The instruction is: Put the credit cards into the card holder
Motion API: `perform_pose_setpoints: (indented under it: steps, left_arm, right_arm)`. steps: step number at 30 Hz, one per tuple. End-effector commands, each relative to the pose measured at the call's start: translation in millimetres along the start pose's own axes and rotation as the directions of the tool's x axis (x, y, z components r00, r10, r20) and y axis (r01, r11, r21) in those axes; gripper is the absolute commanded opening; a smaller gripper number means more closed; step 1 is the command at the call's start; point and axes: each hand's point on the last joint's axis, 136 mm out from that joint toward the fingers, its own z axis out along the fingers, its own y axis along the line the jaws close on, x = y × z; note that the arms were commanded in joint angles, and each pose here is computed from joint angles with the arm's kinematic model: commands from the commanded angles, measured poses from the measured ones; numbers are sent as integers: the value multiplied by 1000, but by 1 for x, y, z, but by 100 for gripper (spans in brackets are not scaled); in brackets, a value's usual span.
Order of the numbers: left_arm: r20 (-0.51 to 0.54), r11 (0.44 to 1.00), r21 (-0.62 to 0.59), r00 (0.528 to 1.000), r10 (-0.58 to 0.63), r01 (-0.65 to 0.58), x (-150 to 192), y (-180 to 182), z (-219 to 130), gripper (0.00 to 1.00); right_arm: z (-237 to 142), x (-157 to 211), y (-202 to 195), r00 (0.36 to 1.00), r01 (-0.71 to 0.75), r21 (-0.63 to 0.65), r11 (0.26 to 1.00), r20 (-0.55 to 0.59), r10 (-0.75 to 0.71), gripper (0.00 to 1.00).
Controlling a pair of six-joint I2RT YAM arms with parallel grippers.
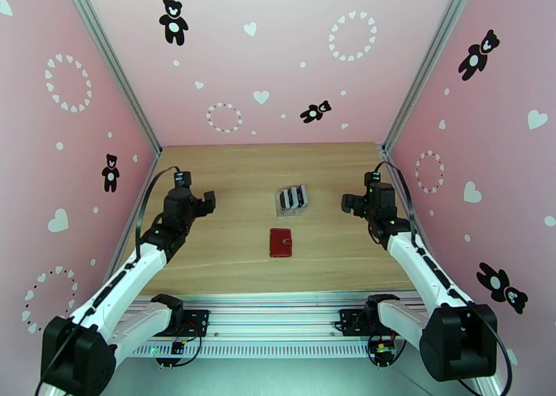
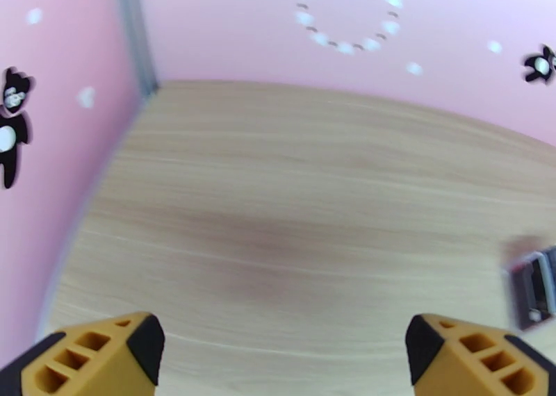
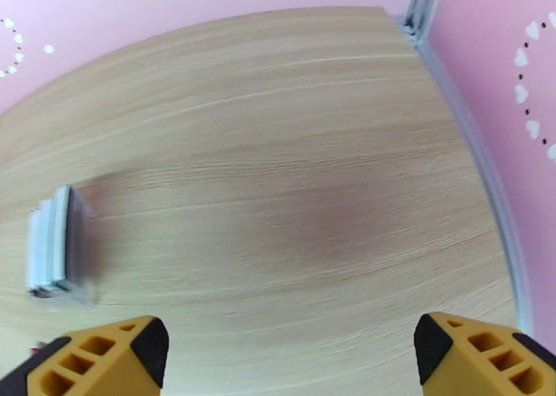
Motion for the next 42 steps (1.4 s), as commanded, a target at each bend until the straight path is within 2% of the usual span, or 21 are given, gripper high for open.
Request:
perform_pose_setpoints:
  steps: [1, 7, 13, 17, 20, 24, 31, 42]
  left_arm:
    - [165, 999, -15, 986, -32, 34, -9, 18, 6, 98]
    - [169, 1000, -6, 986, 8, -7, 11, 25, 37, 98]
    - [150, 995, 99, 988, -42, 27, 28, 27, 66, 98]
    - [166, 994, 99, 983, -71, 55, 34, 34, 74, 98]
    - [199, 988, 153, 977, -70, 40, 40, 27, 79, 98]
    - [153, 978, 208, 988, -34, 1, 44, 16, 83, 98]
    - [142, 982, 191, 990, -20, -8, 44, 15, 86, 98]
    - [137, 984, 177, 991, -13, -11, 45, 15, 87, 98]
  right_arm:
    - [2, -19, -6, 992, 33, 38, 999, 122, -37, 99]
    - [18, -15, -5, 986, 57, 43, 997, 153, -63, 99]
    - [33, -7, -2, 978, 94, 40, 995, 183, -100, 99]
    - [38, -2, 0, 970, 113, 33, 993, 213, -118, 99]
    - [45, 0, 6, 967, 117, -4, 993, 228, -113, 99]
    - [53, 3, 6, 964, 114, -6, 994, 241, -109, 99]
    - [78, 14, 9, 968, 122, -24, 992, 224, -113, 99]
    - [84, 22, 21, 963, 170, -80, 982, 225, -148, 99]
